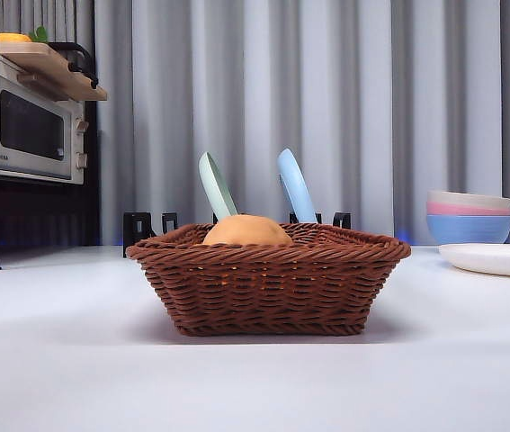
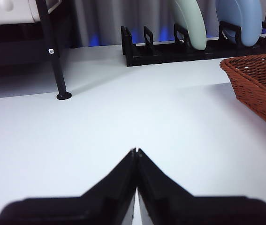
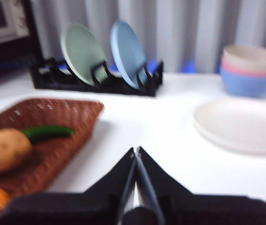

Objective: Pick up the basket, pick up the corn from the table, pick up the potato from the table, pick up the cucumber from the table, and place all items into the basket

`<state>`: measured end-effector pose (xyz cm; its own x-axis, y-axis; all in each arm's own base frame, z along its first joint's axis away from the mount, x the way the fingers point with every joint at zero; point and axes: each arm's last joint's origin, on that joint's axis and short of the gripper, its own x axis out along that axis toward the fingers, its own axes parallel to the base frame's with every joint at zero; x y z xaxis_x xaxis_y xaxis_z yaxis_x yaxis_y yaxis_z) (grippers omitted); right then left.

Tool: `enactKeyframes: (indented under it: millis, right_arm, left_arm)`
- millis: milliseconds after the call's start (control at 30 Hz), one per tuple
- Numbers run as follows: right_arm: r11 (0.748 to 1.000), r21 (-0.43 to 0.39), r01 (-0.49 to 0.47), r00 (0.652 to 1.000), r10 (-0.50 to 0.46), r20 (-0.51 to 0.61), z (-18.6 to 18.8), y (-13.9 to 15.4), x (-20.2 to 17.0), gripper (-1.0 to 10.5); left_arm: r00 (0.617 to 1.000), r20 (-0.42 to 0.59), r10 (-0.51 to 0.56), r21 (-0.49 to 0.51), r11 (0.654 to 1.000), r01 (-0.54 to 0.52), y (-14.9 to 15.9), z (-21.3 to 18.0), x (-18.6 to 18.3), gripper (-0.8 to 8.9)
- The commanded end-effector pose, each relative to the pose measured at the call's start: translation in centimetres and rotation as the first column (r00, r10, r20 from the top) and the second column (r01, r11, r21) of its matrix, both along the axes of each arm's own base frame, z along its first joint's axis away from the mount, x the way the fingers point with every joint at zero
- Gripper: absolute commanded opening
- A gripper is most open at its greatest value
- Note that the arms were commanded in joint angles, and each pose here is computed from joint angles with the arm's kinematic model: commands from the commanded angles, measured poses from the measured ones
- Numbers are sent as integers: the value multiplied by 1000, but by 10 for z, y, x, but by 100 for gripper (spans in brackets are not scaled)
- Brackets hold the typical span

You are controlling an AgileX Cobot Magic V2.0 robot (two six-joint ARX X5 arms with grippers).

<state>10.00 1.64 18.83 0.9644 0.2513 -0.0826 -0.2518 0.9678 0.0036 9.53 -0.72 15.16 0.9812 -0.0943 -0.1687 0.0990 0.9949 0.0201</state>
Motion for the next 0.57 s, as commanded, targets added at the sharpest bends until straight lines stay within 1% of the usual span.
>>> enactKeyframes:
  millis: [33,200,400,567]
  right_arm:
    - [999,41,27,1000,-27,-13,-17,-3,-1,2]
    - [998,46,38,999,-37,-30,-33,-4,-2,2]
    - [999,21,47,994,-45,-96,-40,-4,-5,2]
    - [999,29,45,994,-42,-101,-40,-4,-5,2]
  left_arm:
    - [1000,-12,5,-5,1000,-5,0,-5,1,-3]
    - [1000,-12,5,-5,1000,-5,0,-5,1,-3]
    - [1000,-12,5,-5,1000,-5,0,-5,1,-3]
    - [1000,-12,5,-5,1000,-5,0,-5,1,-3]
